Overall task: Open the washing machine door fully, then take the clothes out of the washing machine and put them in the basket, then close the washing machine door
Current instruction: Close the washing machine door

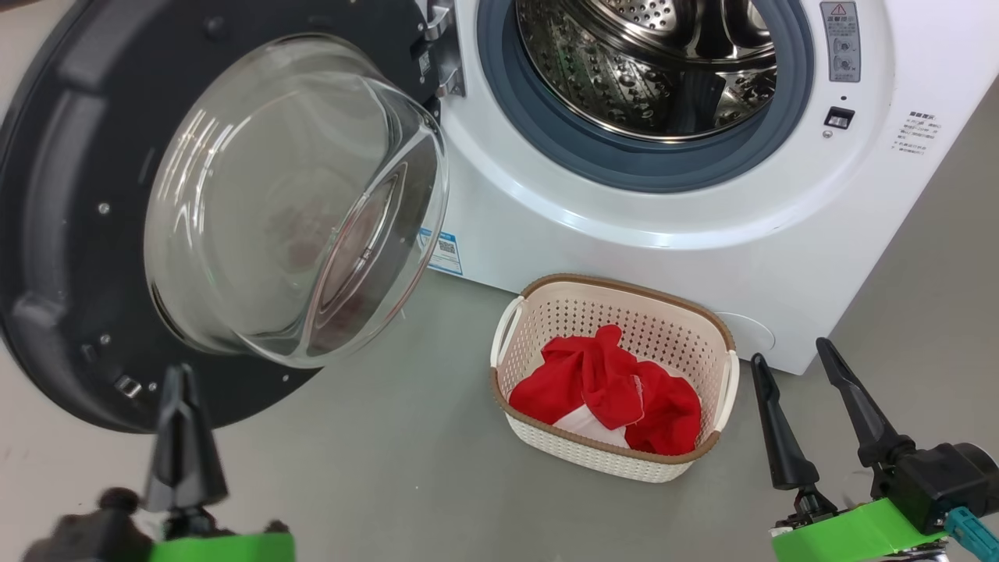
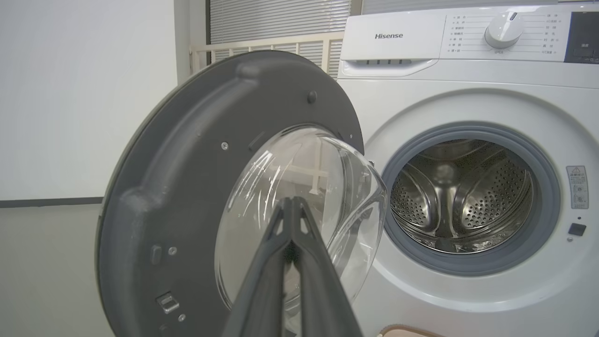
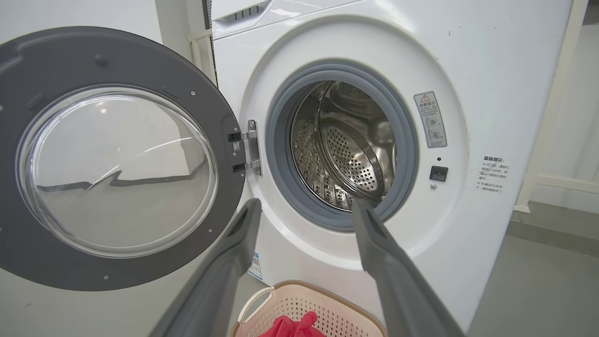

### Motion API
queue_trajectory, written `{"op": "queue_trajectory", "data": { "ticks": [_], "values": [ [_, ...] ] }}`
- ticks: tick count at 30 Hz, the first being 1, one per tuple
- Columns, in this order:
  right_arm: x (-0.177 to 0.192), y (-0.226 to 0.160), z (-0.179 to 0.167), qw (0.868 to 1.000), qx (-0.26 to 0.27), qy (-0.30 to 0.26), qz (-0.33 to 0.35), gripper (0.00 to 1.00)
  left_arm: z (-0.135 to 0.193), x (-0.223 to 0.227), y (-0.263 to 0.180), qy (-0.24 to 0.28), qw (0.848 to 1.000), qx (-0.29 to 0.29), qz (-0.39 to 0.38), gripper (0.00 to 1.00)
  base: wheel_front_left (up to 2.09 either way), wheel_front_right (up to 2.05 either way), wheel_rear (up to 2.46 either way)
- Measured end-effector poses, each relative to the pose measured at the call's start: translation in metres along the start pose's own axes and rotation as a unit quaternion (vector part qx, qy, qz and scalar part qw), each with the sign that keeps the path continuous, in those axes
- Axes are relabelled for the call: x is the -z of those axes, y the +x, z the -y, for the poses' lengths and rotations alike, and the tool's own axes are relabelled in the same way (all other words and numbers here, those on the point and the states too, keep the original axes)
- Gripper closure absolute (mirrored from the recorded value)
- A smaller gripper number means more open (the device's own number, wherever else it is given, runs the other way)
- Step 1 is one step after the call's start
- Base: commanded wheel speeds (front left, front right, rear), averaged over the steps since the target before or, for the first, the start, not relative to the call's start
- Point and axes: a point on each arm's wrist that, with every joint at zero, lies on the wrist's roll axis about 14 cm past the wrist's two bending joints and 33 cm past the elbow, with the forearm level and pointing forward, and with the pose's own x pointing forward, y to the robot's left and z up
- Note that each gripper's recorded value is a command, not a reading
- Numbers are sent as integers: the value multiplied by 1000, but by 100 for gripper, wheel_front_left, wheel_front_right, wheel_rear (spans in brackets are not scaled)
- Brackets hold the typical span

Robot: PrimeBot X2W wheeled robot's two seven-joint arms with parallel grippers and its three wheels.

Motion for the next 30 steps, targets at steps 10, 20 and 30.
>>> {"op": "queue_trajectory", "data": {
  "ticks": [10, 20, 30],
  "values": [
    [1, -2, 4, 1000, 6, -1, -2, 0, -25, -55, 33, -38, 995, -31, 89, 100, 0, 0, 0],
    [-1, -5, 9, 1000, 15, -5, -1, 0, -62, -75, 77, -216, 969, -65, 101, 100, 0, 0, 0],
    [-1, -7, 12, 1000, 19, -10, -1, 0, -91, -69, 115, -370, 922, -91, 61, 100, 0, 0, 0]
  ]
}}
